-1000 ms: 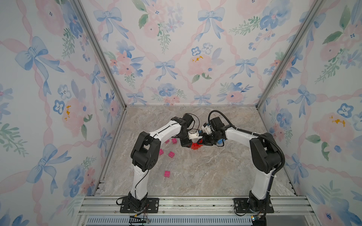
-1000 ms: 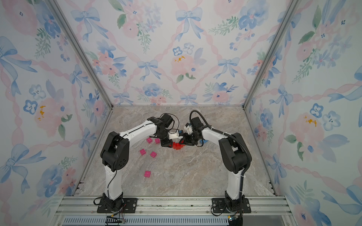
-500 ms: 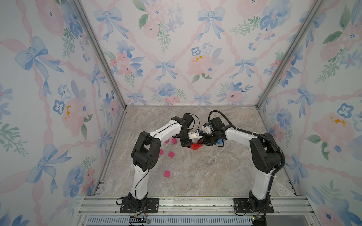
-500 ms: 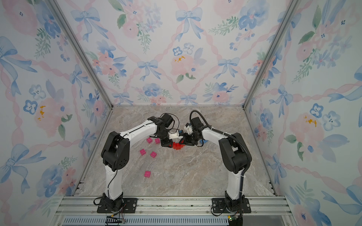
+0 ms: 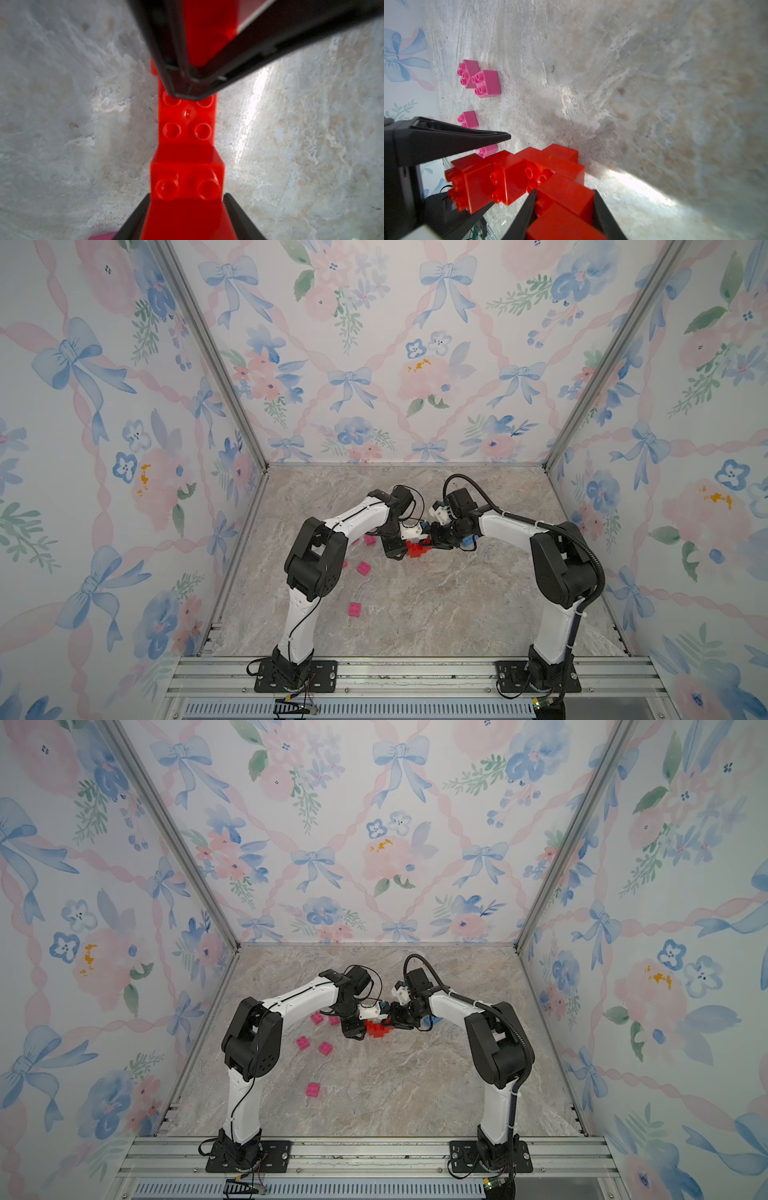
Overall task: Assemble the letter v with lego
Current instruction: Assemble the lego brick with the lego brick, then adjust the lego brick at the center of the board.
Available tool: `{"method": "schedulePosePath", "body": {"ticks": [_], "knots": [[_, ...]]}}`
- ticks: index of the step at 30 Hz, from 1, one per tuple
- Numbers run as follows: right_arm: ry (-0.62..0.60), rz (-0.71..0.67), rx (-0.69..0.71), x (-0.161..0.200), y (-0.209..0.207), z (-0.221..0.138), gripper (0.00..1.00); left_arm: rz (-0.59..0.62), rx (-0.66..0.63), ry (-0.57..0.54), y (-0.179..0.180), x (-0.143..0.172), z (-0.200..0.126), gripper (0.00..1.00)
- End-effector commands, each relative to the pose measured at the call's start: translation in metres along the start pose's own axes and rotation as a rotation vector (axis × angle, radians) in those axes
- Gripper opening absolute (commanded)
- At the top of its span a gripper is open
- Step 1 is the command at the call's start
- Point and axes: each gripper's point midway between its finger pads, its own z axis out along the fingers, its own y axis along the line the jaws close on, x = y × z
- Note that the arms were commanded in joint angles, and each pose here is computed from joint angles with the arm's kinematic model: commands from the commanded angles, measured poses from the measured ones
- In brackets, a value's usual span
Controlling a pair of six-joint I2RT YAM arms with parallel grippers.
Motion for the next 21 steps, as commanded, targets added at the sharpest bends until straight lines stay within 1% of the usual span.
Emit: {"method": "schedulePosePath", "body": {"ticks": [1, 2, 5, 6, 7, 10, 12, 15, 21], "knots": [[0.027, 0.014, 0.066, 0.01, -0.014, 0.0, 0.38, 0.053, -0.033, -0.124, -0.005, -0.027, -0.042, 0.56], [0.024, 0.013, 0.069, 0.009, -0.014, -0.002, 0.42, 0.062, -0.045, -0.149, -0.005, -0.031, -0.05, 0.58], [0.016, 0.006, 0.071, 0.006, -0.01, -0.006, 0.5, 0.085, -0.084, -0.191, -0.009, -0.038, -0.072, 0.67], [0.013, 0.002, 0.071, 0.005, -0.009, -0.007, 0.52, 0.091, -0.094, -0.202, -0.011, -0.04, -0.079, 0.68], [0.011, -0.001, 0.072, 0.005, -0.008, -0.009, 0.54, 0.095, -0.101, -0.209, -0.012, -0.04, -0.084, 0.71], [0.001, -0.007, 0.075, 0.002, -0.005, -0.014, 0.57, 0.1, -0.123, -0.222, -0.016, -0.038, -0.095, 0.72], [-0.005, -0.01, 0.073, 0.0, -0.002, -0.017, 0.58, 0.096, -0.13, -0.217, -0.017, -0.035, -0.096, 0.72], [-0.007, -0.022, 0.073, 0.0, 0.003, -0.022, 0.64, 0.089, -0.136, -0.219, -0.017, -0.033, -0.098, 0.72], [-0.031, -0.067, 0.083, -0.005, 0.016, -0.048, 0.68, 0.082, -0.182, -0.287, -0.014, -0.041, -0.116, 0.72]]}}
